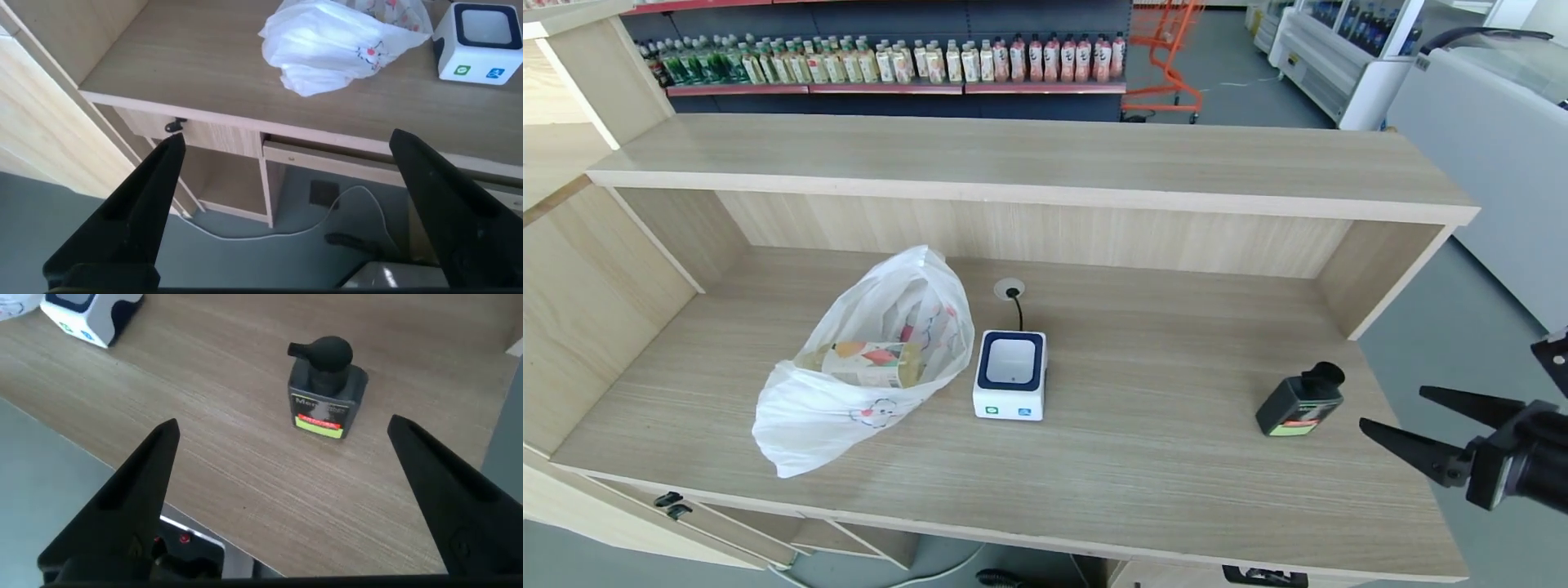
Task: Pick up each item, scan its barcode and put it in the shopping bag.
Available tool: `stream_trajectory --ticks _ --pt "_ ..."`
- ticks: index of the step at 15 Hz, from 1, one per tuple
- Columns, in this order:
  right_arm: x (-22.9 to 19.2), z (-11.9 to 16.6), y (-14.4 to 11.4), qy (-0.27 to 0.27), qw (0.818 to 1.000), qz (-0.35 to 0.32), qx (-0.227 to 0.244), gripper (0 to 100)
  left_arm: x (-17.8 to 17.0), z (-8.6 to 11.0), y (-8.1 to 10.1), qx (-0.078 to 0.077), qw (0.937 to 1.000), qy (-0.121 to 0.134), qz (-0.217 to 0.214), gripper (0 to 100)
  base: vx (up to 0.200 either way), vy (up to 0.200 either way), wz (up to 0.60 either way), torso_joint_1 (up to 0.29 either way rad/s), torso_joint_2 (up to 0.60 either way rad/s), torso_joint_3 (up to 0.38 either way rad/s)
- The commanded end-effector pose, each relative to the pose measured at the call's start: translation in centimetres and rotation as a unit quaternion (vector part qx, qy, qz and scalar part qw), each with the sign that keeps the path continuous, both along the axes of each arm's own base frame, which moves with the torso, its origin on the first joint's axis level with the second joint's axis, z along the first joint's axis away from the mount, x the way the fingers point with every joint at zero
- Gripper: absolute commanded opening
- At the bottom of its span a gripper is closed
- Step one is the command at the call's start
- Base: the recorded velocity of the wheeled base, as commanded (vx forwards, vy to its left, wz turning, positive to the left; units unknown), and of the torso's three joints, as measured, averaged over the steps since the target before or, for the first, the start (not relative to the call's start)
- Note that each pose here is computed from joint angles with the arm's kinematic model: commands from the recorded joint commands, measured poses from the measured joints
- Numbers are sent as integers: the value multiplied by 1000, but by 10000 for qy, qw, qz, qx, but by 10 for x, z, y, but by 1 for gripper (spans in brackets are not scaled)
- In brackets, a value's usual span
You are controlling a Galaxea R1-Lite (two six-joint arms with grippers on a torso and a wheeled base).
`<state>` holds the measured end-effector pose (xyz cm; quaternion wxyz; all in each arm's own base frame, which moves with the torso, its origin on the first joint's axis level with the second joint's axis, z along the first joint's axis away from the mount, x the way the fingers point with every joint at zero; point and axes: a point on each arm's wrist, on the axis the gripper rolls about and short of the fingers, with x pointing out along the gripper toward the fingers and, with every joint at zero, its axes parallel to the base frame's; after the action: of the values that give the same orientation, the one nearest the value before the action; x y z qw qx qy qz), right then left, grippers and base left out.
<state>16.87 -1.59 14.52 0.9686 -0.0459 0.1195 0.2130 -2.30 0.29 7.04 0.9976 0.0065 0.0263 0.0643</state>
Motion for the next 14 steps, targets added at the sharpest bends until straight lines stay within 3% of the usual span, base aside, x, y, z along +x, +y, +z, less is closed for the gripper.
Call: stream_trajectory --ticks 1,5,11,14 --pt "-2 -2 -3 38 9998 -34 -217 100 0 0 0 -2 10000 0 0 100 0 0 0 0 0 0" --pt "21 -13 -21 216 9858 -401 -1618 100 0 0 0 -2 10000 0 0 100 0 0 0 0 0 0" --pt "68 -24 -33 431 9719 -495 -2263 100 0 0 0 -2 10000 0 0 100 0 0 0 0 0 0" --pt "83 -32 -27 451 9656 -228 -2551 100 0 0 0 -2 10000 0 0 100 0 0 0 0 0 0"
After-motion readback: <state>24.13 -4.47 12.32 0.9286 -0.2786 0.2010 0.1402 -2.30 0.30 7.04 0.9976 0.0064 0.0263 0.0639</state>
